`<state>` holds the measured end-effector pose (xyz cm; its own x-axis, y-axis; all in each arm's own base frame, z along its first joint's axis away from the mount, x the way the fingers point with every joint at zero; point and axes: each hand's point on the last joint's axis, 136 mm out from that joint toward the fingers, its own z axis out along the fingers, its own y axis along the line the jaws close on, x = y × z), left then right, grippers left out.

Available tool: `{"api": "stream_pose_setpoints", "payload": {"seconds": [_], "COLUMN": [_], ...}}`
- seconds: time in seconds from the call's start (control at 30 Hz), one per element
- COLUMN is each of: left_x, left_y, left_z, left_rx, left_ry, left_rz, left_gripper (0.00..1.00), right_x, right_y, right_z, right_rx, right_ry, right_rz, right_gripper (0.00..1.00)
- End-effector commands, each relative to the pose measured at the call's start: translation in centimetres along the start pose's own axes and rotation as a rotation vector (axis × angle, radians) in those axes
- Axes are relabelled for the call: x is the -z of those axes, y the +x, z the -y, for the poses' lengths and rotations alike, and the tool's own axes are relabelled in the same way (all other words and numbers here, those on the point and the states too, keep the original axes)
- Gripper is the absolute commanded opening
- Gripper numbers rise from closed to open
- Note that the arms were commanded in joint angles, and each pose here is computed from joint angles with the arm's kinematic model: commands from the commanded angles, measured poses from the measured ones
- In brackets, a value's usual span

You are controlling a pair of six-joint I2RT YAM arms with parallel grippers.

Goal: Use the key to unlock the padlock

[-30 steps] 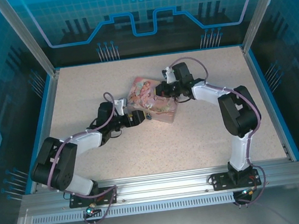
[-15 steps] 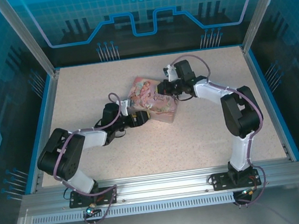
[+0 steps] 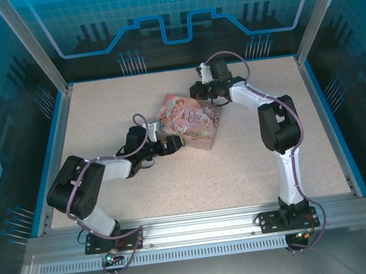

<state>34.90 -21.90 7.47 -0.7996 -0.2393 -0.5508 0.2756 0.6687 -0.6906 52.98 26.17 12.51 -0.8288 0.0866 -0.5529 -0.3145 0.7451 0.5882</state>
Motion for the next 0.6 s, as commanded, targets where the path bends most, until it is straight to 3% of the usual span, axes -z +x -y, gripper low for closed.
{"api": "stream_pose_setpoints", "payload": {"seconds": [0.0,0.57], "left_x": [0.0,0.2], "left_y": [0.1,0.8], "left_z": [0.0,-0.1], "left_rx": [-0.023,-0.049], "left_ry": [-0.007,0.001], "left_rz": [0.006,-0.007], "left_gripper": [0.95,0.96], "right_x": [-0.4,-3.4], "right_y": [-0.2,2.3], "right_z": [1.2,0.5], "right_rx": [0.010,0.043], "right_ry": [0.039,0.024], "right_rz": [-0.033,-0.152], "right_gripper": [0.00,0.00]}}
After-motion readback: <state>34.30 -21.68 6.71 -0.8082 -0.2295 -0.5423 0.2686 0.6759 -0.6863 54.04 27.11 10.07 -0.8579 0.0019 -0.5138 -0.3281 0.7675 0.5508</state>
